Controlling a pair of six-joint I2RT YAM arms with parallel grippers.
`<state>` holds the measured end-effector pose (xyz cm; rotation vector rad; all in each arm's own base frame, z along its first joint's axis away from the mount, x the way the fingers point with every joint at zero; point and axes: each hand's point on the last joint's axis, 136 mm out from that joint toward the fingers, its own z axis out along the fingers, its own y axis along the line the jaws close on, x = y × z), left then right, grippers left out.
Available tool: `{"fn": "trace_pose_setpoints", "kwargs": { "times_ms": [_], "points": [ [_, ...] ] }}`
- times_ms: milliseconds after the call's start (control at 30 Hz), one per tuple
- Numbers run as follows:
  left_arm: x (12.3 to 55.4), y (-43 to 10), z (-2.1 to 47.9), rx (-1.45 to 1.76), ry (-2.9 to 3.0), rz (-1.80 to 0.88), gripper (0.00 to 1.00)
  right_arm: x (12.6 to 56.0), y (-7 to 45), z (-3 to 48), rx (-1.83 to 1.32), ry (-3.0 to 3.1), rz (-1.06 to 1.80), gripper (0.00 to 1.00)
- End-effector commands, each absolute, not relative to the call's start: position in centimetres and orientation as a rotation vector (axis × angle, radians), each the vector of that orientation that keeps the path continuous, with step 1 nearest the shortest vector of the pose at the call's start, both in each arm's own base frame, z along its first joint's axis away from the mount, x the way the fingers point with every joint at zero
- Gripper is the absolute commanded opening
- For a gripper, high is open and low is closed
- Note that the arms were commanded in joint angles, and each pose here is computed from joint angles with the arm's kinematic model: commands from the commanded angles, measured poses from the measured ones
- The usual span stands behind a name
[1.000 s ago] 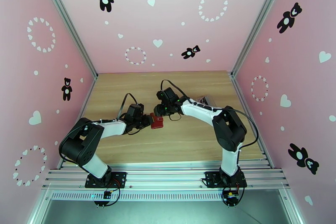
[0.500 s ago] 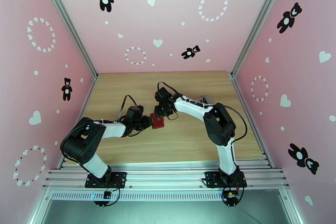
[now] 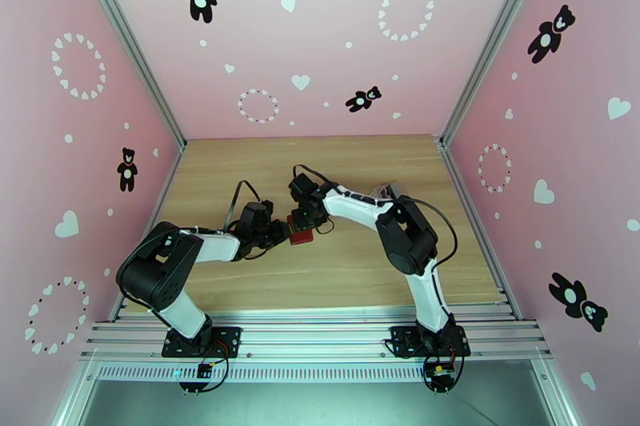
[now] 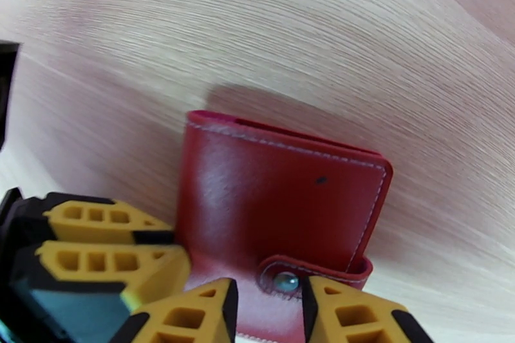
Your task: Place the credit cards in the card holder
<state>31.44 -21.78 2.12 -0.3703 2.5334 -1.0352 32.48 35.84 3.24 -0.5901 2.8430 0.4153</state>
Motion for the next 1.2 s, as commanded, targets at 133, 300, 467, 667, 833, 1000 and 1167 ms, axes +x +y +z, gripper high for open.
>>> {"fn": "trace_pose_setpoints", "kwargs": {
  "times_ms": [133, 300, 467, 667, 833, 1000, 1167],
  "points": [
    [30.1, -20.5, -0.5, -0.429, 2.616, -0.954, 0.17, 32.5, 34.5, -0.2, -0.673, 2.905, 0.227, 0.36],
    [30.1, -20.4, -0.7, -0.429, 2.621, -0.945, 0.17, 32.7, 33.0, -2.0, -0.727, 2.911, 0.033, 0.37],
    [30.1, -20.3, -0.8, -0.433, 2.624, -0.941, 0.16, 33.0, 32.4, -2.9, -0.758, 2.897, -0.060, 0.28],
    [30.0, -20.1, -0.9, -0.436, 2.630, -0.923, 0.16, 33.6, 35.1, 0.1, -0.647, 2.859, 0.306, 0.05],
    [29.9, -19.9, -0.9, -0.438, 2.634, -0.906, 0.16, 34.6, 35.6, 4.4, -0.502, 2.788, 0.575, 0.00],
    [29.7, -19.6, -0.5, -0.439, 2.634, -0.891, 0.16, 34.1, 35.8, 8.3, -0.469, 2.718, 0.839, 0.00],
    [29.3, -18.5, 1.1, -0.436, 2.629, -0.814, 0.34, 32.0, 34.8, 12.0, -0.515, 2.655, 0.929, 0.00]
  ]
}}
